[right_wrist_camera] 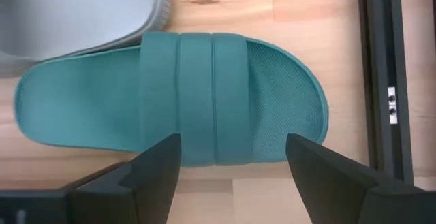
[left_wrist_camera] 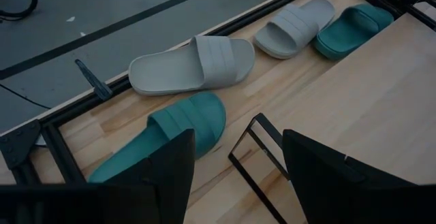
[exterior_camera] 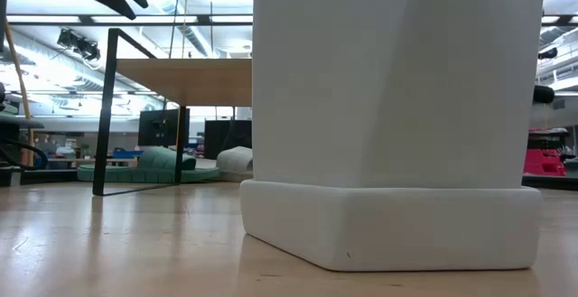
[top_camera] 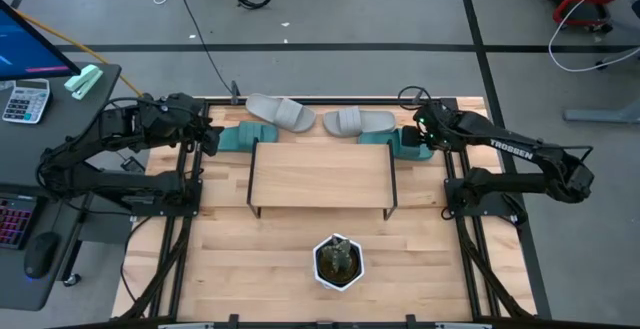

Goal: Pick and place slides into the shelf
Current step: Put the right green slipper on the shelf

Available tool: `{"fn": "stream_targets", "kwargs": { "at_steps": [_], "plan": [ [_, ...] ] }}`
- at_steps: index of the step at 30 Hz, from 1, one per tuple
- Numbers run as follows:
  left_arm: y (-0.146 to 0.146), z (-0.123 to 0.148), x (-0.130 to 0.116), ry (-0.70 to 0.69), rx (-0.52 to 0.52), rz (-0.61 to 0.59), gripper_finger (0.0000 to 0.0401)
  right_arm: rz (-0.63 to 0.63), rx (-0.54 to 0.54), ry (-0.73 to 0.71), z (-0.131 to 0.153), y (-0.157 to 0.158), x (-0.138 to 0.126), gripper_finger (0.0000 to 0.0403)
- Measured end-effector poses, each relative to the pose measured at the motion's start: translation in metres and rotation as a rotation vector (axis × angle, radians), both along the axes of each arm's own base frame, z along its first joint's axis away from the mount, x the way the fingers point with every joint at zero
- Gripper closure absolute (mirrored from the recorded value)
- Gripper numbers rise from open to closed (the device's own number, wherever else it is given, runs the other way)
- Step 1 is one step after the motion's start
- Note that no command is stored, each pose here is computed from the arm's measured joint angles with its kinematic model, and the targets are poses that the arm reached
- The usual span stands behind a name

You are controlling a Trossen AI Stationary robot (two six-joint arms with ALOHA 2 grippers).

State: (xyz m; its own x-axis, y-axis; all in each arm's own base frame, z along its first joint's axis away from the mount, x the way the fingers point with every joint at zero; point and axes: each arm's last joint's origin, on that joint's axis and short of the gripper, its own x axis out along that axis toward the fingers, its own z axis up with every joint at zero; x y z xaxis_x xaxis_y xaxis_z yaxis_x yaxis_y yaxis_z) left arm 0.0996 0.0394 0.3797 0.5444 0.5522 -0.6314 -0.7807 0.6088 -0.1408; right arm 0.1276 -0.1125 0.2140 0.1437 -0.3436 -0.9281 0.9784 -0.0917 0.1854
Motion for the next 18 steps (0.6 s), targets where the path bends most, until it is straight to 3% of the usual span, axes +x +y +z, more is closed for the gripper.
{"fn": "stream_targets", "kwargs": {
  "at_steps": [18],
  "plan": [
    [-0.001,-0.003,-0.003,0.044,-0.013,0.001,0.0174,-0.063,0.054,0.05,-0.03,-0.029,0.016,0.0133]
  ]
}}
